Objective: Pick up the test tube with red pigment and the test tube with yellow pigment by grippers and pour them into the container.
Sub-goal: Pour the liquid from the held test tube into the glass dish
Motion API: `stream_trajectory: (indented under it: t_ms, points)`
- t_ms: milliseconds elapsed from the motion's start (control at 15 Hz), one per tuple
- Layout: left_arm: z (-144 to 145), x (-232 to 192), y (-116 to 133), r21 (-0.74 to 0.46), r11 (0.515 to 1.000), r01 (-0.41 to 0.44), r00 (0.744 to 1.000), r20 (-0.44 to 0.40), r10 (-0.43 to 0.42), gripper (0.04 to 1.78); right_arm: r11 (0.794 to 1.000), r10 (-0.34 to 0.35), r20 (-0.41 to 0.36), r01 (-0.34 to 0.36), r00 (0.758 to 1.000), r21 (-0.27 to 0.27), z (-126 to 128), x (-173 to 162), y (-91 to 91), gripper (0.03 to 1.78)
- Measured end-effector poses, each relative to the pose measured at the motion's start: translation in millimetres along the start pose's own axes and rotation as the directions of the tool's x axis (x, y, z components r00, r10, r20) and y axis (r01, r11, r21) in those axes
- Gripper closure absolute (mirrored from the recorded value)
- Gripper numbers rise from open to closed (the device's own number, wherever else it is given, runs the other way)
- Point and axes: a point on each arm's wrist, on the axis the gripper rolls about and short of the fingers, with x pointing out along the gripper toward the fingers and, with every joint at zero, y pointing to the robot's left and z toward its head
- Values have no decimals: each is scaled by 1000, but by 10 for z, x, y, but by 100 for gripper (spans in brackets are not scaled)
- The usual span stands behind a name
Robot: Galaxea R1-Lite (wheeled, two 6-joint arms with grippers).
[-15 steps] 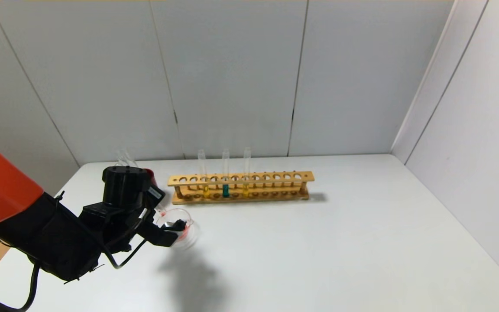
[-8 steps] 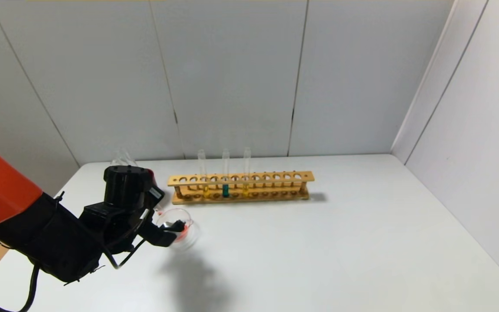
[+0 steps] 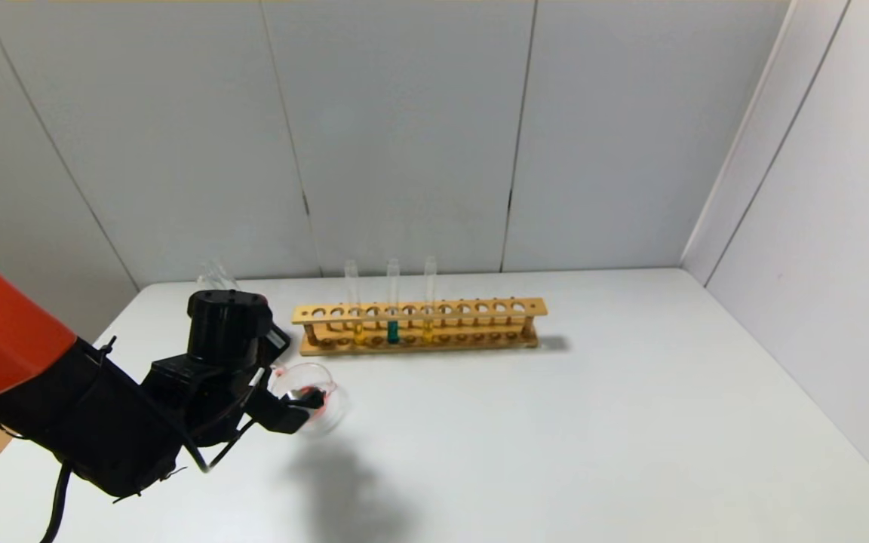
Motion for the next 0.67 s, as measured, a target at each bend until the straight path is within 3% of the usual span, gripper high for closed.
stream_trajectory:
  t_ms: [667]
  points:
    - [14,-61,66,82,996,17,998,-56,-12,150,1000,0,0,0,1000,0,0,0,0,6]
